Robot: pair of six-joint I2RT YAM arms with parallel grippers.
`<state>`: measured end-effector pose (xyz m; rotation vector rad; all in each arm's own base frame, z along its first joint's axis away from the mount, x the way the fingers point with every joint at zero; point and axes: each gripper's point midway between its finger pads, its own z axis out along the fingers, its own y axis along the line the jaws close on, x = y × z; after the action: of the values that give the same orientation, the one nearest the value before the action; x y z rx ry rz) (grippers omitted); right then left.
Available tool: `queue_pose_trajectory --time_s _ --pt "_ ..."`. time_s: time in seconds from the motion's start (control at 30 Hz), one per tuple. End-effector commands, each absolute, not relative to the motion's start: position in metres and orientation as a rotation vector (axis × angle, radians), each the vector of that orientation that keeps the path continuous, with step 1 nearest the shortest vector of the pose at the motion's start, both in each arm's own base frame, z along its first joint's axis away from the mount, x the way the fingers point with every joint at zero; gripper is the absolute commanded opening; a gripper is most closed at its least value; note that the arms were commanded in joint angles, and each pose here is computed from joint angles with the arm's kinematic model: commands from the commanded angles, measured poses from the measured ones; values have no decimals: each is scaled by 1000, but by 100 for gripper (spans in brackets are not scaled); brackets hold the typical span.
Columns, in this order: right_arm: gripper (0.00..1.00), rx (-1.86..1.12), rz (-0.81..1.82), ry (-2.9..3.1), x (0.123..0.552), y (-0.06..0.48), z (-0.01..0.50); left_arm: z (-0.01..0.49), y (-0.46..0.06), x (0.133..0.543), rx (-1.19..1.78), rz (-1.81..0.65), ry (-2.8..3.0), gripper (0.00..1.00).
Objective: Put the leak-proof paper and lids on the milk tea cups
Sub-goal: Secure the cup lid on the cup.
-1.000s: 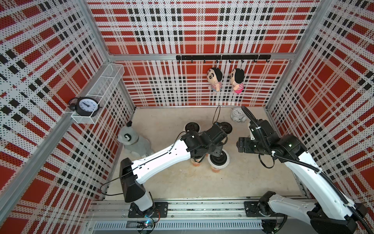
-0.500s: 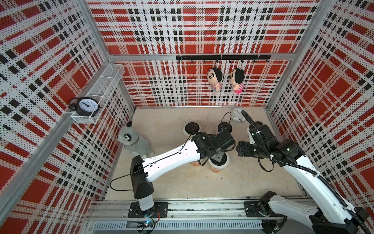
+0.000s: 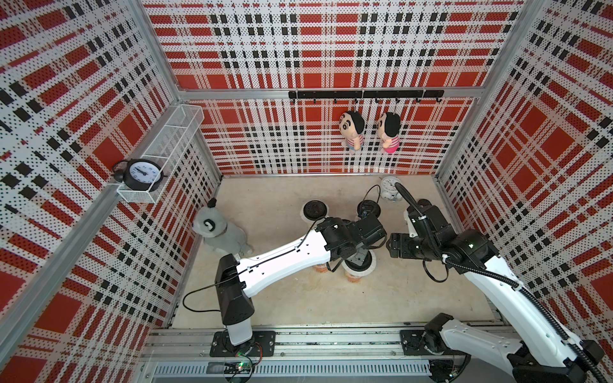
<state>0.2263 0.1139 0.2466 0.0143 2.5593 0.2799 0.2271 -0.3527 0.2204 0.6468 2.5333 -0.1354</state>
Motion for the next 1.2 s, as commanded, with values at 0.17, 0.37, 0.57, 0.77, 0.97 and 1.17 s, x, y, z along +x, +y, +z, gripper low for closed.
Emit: queue_pose_trajectory --time_s 0.17,0.37,0.57,0.77,0.97,1.17 --pt "83 11 291 2546 228 113 247 208 -353 229 650 -101 2546 53" --pt "83 9 295 2548 227 114 245 203 -352 231 648 -87 2553 53" --pt "83 6 292 2550 226 113 244 197 -352 228 659 -75 2565 52" --pt "83 2 296 2554 226 114 242 193 -349 228 660 -61 2573 52" --pt "83 -8 325 2559 227 119 239 185 -345 224 662 -42 2593 52" --pt "81 -33 387 2590 228 132 226 179 -338 220 657 -30 2612 52"
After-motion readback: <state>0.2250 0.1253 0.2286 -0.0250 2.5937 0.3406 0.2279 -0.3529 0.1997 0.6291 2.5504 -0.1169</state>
